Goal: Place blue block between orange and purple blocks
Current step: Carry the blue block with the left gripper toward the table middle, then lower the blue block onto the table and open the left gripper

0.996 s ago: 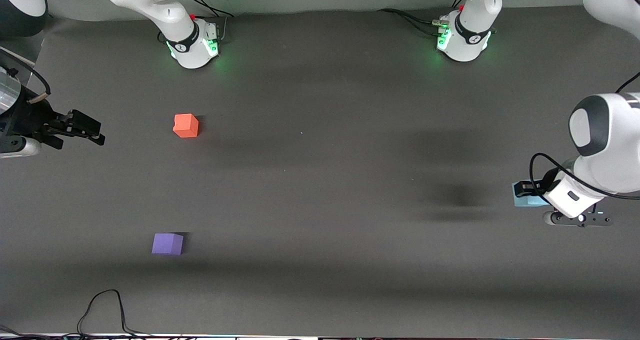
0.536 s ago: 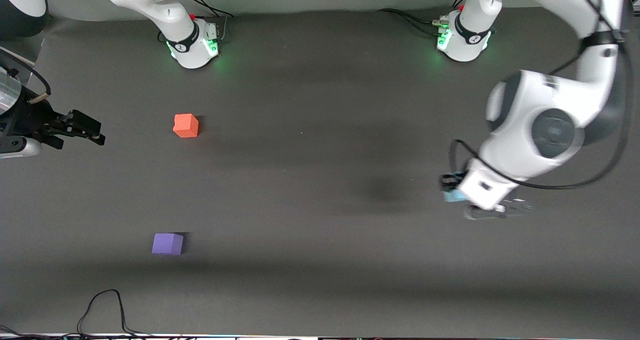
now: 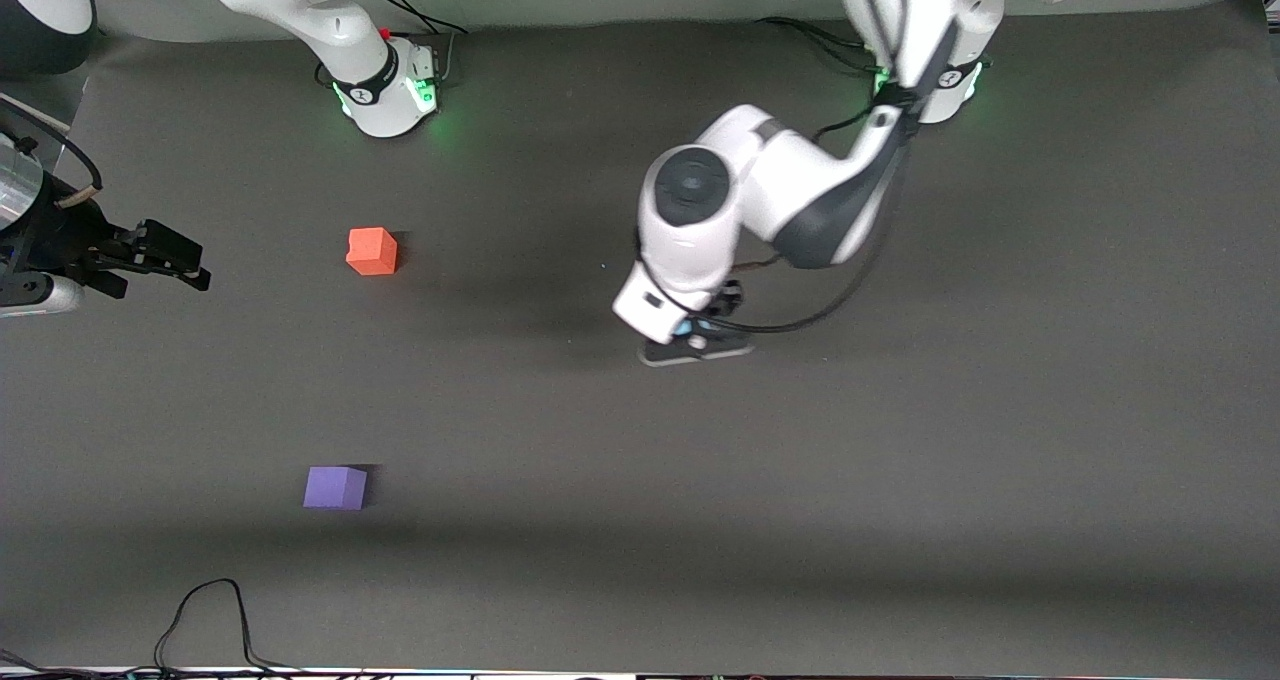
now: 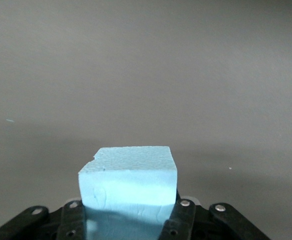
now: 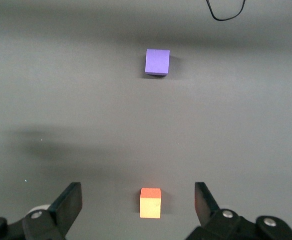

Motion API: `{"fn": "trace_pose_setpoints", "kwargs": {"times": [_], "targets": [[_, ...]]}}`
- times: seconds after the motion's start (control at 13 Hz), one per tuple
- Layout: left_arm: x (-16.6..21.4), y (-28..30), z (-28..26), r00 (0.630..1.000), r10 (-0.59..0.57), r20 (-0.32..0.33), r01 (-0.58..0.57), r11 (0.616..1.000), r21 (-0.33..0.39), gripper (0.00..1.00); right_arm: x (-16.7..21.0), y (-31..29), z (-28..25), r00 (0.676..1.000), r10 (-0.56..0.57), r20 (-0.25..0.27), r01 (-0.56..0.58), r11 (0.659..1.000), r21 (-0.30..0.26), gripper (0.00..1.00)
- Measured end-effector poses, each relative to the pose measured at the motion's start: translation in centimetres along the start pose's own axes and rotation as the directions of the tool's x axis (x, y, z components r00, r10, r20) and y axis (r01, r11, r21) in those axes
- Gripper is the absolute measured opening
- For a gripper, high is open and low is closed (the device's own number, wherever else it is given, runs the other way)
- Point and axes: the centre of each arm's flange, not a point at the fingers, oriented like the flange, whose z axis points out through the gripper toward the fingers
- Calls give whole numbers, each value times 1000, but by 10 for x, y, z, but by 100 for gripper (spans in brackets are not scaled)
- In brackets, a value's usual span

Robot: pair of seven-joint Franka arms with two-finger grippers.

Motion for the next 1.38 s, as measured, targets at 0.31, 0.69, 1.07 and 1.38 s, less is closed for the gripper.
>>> {"fn": "trace_pose_setpoints", "kwargs": {"times": [0.31,0.69,1.07,1.38], "targets": [[-86,74,109,996,87,-29,-86,995,50,53,0,1,0,1000,1,1,-1,1000,0,100],[-104,87,179,992,108,-59,-105,993,49,53,1,5,2,1000,10,4,-10,1000,-1,100],[-80,79,176,994,75,-83,-74,997,21,53,1,11,3,1000,18,6,-18,1000,-8,100],[-78,77,183,994,72,-79,-70,997,27,71,-1,17,3,999,29,18,-29,1000,-13,100]]}}
